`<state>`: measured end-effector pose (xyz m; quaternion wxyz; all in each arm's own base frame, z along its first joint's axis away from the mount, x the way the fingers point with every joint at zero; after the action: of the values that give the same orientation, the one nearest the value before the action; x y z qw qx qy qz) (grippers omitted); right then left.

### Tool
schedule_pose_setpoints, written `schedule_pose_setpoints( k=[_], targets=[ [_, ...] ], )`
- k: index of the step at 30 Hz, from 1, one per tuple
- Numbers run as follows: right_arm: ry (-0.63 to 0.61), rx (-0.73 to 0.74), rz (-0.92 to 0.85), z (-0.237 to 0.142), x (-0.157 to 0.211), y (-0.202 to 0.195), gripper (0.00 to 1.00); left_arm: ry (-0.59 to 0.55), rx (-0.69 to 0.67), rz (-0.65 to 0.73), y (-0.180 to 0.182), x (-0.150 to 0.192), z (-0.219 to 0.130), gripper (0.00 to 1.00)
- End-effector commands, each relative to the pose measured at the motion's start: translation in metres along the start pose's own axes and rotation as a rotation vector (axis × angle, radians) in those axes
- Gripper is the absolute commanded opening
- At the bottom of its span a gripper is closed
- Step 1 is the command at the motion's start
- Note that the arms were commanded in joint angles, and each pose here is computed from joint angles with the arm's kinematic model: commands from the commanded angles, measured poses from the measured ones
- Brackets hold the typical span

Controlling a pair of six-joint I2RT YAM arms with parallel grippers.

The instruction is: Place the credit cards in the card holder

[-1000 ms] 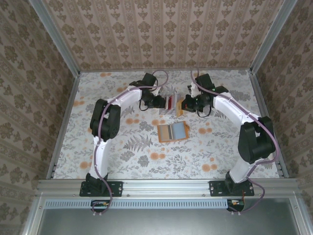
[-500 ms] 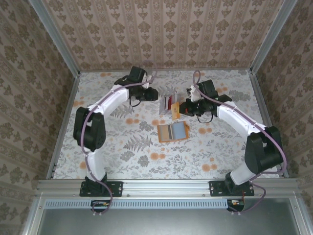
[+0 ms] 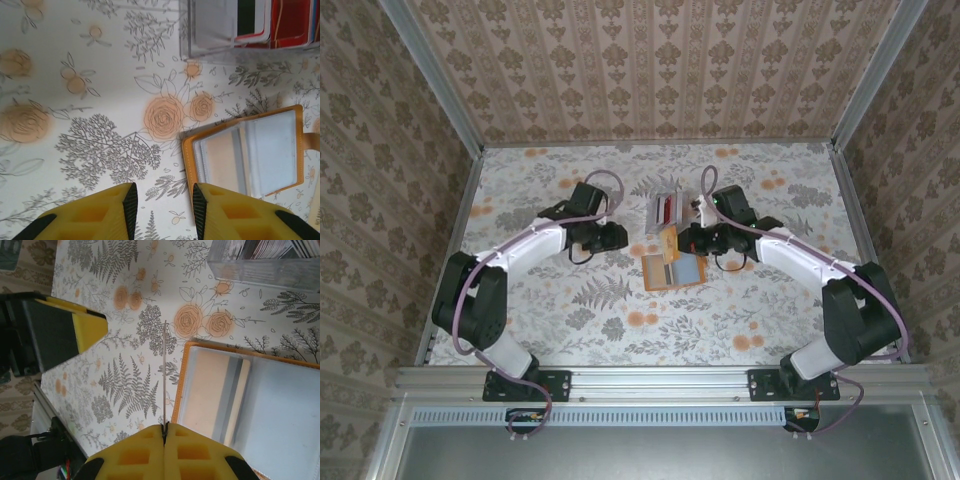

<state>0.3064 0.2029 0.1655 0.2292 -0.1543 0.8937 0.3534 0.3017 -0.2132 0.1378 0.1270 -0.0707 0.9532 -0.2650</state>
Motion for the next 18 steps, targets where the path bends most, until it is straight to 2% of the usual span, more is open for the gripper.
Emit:
schedule_pose_setpoints(
  k=[1,11,18],
  targets=[
    [0.009,0.048,0.017,0.016,0.008,-0.014,0.04,-0.006,0.013,-0.039,-0.004,0.006,0.007,0.37],
    [0.096,0.103,0.025,0.029,0.028,-0.034,0.03,0.068,-0.014,-0.064,-0.001,0.019,0.037,0.34],
    [0.128,0.073,0.031,0.037,0.036,-0.039,0.02,0.099,-0.020,-0.075,-0.005,0.027,0.052,0.32]
  ],
)
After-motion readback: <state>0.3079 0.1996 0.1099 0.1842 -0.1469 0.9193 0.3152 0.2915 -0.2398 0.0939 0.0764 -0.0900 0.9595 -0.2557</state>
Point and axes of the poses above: each hand's point on the last joint's axis, 136 mm out from that joint toward the fingers, its own z axis out along the fingers, its own y axis along the line the jaws close on, x = y × z, the point moved 5 cm from there along -z, back along the fingers, and after that the axes turned 13 degrees about -z, right-handed, at the moved point
